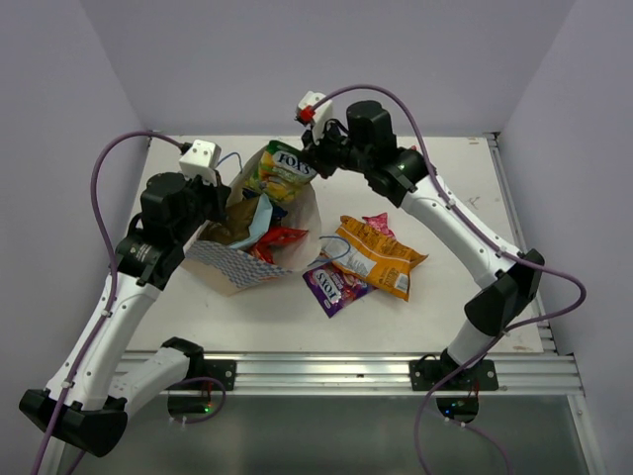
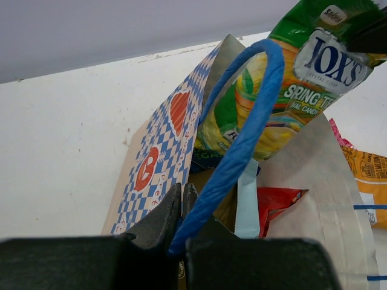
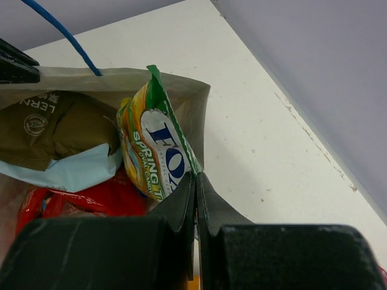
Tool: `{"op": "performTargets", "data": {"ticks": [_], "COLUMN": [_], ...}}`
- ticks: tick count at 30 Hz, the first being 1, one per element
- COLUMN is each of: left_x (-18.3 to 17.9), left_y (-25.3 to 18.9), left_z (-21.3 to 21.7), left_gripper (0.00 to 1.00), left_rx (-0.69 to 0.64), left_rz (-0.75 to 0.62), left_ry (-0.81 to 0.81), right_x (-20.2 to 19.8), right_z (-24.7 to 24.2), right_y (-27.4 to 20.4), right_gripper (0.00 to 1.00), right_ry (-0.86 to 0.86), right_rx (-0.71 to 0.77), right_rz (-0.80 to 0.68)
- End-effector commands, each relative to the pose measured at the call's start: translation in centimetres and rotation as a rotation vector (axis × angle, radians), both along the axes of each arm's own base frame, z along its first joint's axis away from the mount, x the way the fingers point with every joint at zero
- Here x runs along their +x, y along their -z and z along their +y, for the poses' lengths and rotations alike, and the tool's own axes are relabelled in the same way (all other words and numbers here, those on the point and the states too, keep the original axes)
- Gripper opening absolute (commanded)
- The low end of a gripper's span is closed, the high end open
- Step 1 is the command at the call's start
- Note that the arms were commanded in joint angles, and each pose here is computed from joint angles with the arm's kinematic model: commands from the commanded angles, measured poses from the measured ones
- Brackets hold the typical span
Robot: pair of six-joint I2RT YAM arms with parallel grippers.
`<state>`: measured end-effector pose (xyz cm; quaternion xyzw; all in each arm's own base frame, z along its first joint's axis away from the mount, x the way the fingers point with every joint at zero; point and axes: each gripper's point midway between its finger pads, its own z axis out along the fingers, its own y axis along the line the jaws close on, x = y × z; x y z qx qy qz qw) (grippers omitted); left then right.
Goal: Place the snacks into the paper bag
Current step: Place the snack in the paper bag.
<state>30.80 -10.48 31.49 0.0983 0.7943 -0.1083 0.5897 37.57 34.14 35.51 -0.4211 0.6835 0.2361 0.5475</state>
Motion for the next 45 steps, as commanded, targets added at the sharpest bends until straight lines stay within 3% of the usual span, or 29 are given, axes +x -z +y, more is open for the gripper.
{"op": "performTargets", "data": {"ticks": [1, 18, 28, 33, 45], "left_x": [-0.1, -0.2, -0.2, -0.2, -0.5], "left_y": [-0.9, -0.9, -0.8, -1.0, -1.4], "left_z": [-0.2, -0.2, -0.1, -0.2, -0.2], "left_gripper": [0.0, 0.0, 0.0, 0.0, 0.0], "left_rx": [-0.021, -0.023, -0.02, -0.022, -0.029], "left_rz": [-0.029, -0.028, -0.026, -0.026, -0.027], "left_ry": [0.008, 0.009, 0.008, 0.012, 0.015], "right_x": [0.3, -1.0, 0.0, -0.9, -4.3], "right_z": [1.6, 6.1, 1.0, 1.0, 7.8], "right_y": [-2.6, 2.8, -3.2, -3.7, 5.7], "right_gripper": [0.0, 0.0, 0.0, 0.0, 0.0], "right_ry": [0.048, 0.072, 0.383, 0.419, 0.231], "right_rx": [0.07, 0.029, 0.15, 0.137, -0.043], "right_rz": [-0.091, -0.392, -0.593, -0.664, -0.597]}}
